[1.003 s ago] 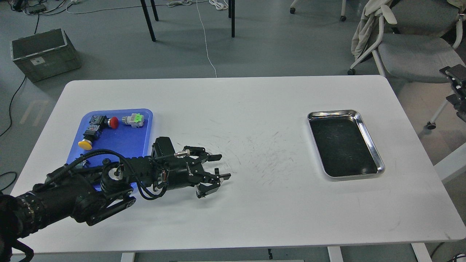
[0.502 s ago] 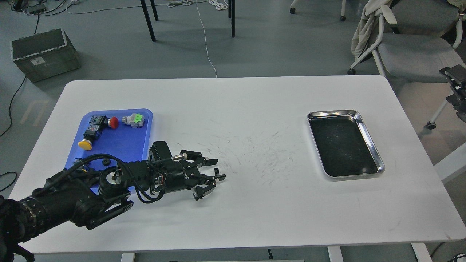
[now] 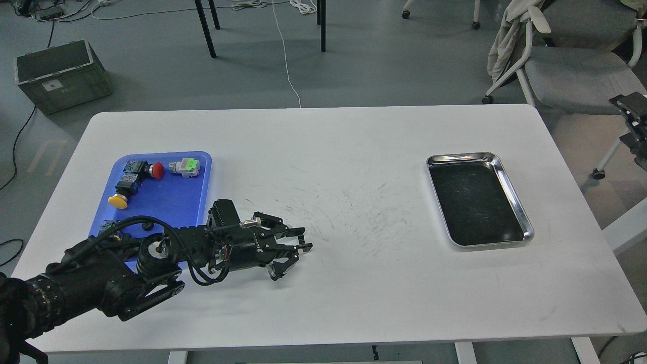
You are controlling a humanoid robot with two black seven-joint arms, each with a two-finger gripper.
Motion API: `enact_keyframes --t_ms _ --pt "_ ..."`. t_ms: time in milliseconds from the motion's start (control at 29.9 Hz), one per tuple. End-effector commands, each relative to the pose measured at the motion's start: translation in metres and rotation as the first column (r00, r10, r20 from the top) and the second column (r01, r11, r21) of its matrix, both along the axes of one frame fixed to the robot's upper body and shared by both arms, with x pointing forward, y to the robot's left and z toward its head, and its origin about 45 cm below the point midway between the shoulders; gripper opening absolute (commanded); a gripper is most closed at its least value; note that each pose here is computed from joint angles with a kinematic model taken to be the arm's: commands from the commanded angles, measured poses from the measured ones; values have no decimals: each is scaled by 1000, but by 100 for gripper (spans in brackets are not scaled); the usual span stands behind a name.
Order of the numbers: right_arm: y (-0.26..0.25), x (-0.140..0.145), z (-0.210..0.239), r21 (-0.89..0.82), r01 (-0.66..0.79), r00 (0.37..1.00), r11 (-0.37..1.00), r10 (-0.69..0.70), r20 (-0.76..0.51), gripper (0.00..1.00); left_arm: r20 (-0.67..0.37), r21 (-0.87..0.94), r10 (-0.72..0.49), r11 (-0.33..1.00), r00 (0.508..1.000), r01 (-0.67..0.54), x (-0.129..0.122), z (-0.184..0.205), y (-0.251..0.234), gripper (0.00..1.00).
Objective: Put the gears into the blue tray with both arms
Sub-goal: 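Carry the black part with the left gripper into the blue tray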
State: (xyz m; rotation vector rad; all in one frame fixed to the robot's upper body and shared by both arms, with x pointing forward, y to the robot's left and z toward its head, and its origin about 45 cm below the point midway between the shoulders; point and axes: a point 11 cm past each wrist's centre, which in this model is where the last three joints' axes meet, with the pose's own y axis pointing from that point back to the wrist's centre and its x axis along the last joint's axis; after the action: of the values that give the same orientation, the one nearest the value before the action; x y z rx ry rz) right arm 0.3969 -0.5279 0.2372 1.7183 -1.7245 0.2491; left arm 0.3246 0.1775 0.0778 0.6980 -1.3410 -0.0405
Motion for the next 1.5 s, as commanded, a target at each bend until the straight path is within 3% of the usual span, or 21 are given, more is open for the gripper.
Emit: enact_keyframes --t_ms 0,167,368,669,903,1070,1471 --pt "0 0 0 -1 0 1000 1000 0 -1 96 3 2 0 1000 1000 0 1 1 1 25" --pt "0 -1 -2 -1 1 1000 1000 -1 -4 96 9 4 -1 1000 1000 0 2 4 4 14" --pt "-1 -1 -2 -2 1 1000 1000 -1 -4 96 36 31 33 999 999 -34 13 14 28 12" --pt "3 3 -3 -6 -4 1000 1000 4 0 96 188 76 46 995 981 -61 53 85 73 11" --pt "7 6 -5 -4 -10 1000 1000 10 3 96 267 129 159 971 950 -199 78 120 135 11" --pt "7 6 -4 -3 -12 1000 1000 12 5 96 263 156 278 933 924 -325 85 113 177 11" --pt "8 6 -5 -3 -20 1000 1000 20 3 96 217 222 359 887 908 -404 60 74 219 11"
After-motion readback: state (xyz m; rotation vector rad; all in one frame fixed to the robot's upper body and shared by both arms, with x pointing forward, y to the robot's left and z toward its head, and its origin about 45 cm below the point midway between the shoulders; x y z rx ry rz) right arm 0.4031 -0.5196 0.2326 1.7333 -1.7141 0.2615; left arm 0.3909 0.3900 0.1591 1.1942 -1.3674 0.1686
